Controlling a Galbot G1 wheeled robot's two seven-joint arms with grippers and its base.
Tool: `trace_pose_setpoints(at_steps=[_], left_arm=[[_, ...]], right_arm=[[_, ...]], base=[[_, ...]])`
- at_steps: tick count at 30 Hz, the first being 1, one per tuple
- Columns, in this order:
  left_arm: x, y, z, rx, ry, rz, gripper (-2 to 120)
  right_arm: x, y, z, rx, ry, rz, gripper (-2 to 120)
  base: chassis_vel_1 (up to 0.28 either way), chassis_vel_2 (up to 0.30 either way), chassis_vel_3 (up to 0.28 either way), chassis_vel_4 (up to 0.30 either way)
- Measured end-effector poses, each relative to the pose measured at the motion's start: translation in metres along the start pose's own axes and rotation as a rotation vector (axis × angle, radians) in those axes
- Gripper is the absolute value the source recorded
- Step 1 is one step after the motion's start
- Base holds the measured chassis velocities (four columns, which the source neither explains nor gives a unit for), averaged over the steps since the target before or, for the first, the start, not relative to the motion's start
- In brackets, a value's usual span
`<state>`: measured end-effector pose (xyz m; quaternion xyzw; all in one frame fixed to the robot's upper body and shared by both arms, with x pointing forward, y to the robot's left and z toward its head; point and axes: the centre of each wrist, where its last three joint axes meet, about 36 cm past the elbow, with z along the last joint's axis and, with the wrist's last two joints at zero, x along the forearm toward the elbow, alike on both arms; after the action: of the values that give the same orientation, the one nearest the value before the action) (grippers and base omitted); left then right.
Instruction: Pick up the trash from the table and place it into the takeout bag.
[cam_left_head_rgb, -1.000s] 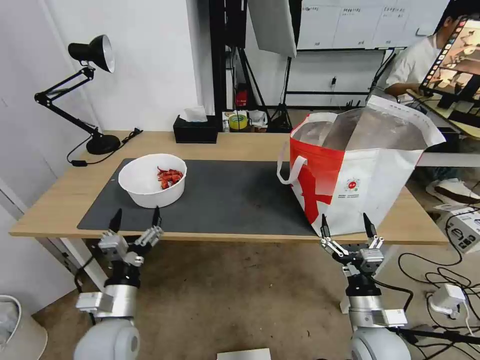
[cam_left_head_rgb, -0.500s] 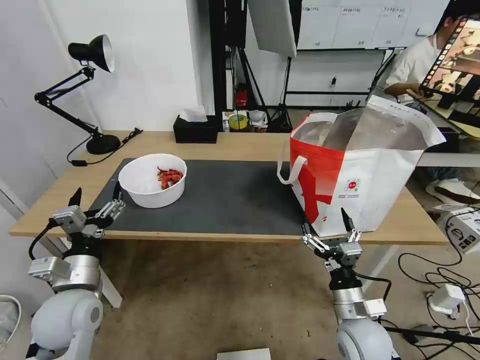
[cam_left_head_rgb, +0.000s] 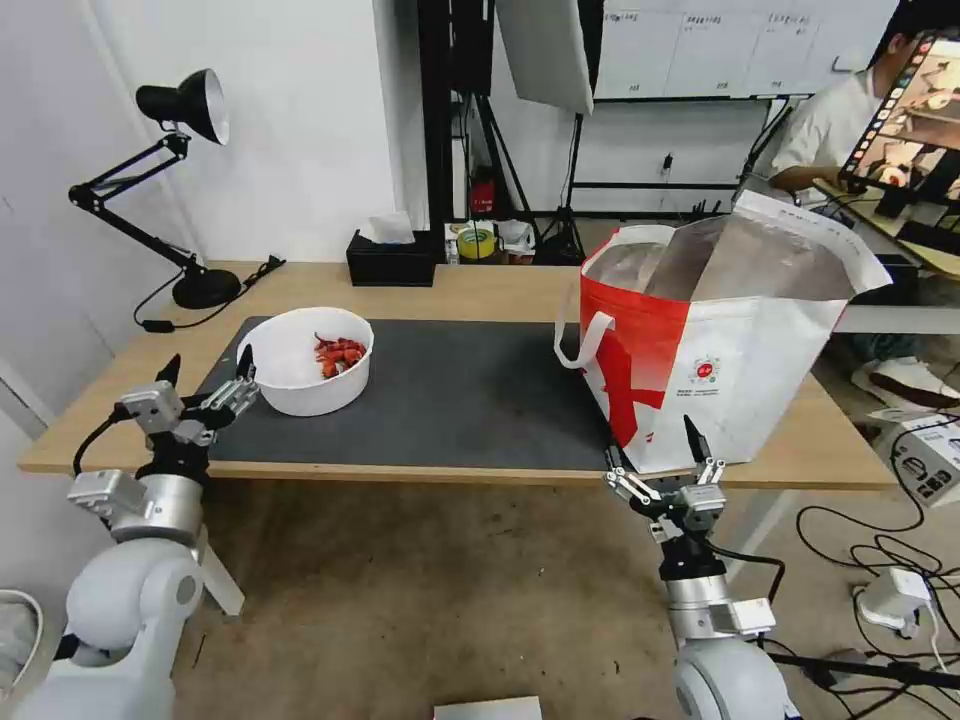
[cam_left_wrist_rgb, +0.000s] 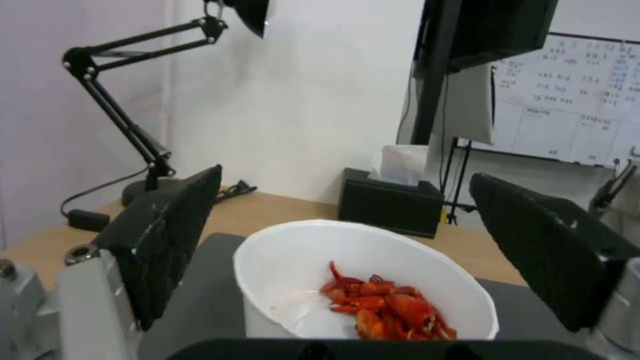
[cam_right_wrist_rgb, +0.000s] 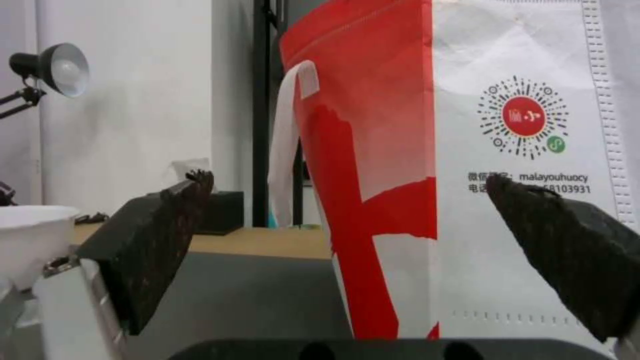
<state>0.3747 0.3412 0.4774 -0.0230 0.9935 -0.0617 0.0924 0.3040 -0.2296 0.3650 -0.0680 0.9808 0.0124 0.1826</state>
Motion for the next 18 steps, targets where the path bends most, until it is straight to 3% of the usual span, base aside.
trace_pose_setpoints(at_steps=[18], left_arm=[[-0.047,0.004,-0.005,-0.008,0.038,0.083,100]], right_arm=[[0.001,0.000,-0.001,0.010,0.003,0.005,100]], base=[[0.000,0.000,0.000,0.000]])
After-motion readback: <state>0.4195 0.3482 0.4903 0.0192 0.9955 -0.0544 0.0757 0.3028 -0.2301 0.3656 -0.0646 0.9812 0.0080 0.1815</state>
